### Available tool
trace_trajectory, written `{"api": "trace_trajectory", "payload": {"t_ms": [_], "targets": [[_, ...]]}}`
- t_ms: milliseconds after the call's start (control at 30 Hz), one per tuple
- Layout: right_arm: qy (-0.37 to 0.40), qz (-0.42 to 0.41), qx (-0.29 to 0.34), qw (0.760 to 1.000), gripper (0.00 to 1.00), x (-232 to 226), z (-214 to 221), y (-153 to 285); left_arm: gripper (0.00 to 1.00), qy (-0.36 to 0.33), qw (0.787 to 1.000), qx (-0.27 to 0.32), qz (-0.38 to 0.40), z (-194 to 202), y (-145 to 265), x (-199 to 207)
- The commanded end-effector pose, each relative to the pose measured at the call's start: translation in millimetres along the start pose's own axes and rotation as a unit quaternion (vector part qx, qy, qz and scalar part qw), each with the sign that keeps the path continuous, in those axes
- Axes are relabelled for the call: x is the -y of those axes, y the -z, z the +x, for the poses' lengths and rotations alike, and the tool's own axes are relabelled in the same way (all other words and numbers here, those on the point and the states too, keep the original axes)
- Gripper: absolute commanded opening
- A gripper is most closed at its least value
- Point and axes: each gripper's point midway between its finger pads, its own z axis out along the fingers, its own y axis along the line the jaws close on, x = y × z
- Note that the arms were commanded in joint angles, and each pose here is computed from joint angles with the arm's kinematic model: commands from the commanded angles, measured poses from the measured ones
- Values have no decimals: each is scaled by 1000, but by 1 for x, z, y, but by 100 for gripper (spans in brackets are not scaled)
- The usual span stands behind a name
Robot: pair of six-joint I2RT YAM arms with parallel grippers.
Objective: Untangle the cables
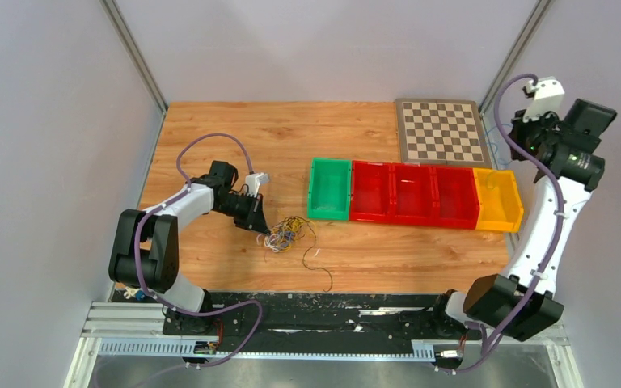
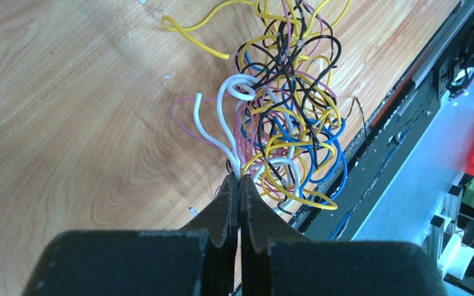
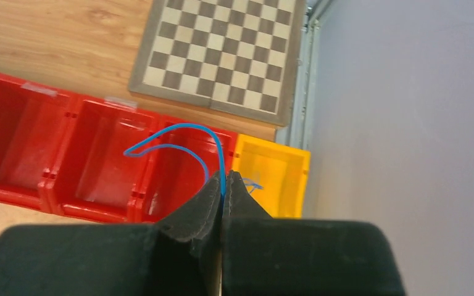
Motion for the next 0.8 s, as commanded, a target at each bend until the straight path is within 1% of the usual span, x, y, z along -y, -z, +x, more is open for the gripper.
{"api": "trace_trajectory", "payload": {"t_ms": [0,133,267,467,767], "targets": [[40,-2,40,998,0,34,-23,15,0,-26,999,21,-8,-12,7,3],[23,22,22,999,0,80,-6,-1,0,-22,1000,18,-13,-11,6,1],[10,26,11,1000,0,103,9,-20,0,-19,1000,16,-14,-12,6,1],[2,15,-2,1000,0,110,31,-43,0,-11,1000,12,-17,-13,5,-2],[9,-1,-56,998,1,106,95,-72,0,-2,1000,7,-18,-12,3,-3]]}}
